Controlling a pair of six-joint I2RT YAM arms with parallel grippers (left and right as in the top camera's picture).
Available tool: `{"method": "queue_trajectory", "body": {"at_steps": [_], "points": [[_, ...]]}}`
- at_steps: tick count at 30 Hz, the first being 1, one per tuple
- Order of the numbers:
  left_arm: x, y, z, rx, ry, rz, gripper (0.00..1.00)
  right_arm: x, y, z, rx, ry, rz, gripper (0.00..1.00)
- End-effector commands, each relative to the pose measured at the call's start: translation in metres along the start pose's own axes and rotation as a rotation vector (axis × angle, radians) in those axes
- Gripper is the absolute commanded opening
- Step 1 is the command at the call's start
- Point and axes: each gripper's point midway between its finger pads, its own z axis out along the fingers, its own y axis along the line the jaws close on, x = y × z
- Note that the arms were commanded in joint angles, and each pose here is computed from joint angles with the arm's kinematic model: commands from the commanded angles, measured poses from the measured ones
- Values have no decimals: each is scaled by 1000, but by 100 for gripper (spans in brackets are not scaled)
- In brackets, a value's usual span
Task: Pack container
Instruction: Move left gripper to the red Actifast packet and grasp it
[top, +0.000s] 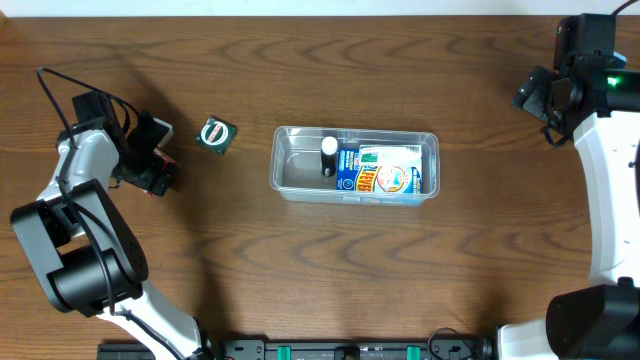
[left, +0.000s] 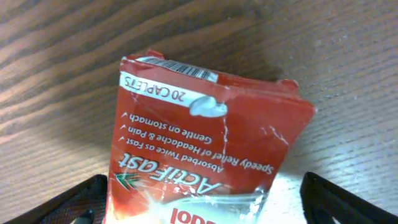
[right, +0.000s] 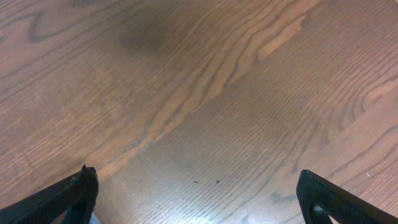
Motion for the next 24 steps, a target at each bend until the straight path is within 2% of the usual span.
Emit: {"method": "queue_trajectory", "body": {"at_steps": [1,13,14,15,17,24], "points": [[0,-2,3,22,-2,-53,93,-2,-5,2,17,-1,2,99],[-15,-17,1,123,-72,-372,90,-2,-5,2,17,-1,2,99],[-15,-17,1,124,-71,-387,91,-2,-5,2,17,-1,2,99],[-15,-17,1,125,-68,-405,99,-2,-5,2,17,-1,2,99],[-15,-17,1,127,-66,-446,98,-2,-5,2,17,-1,2,99],[-15,-18,2,133,-67,-459,99,-2,-5,2,17,-1,2,99]]}}
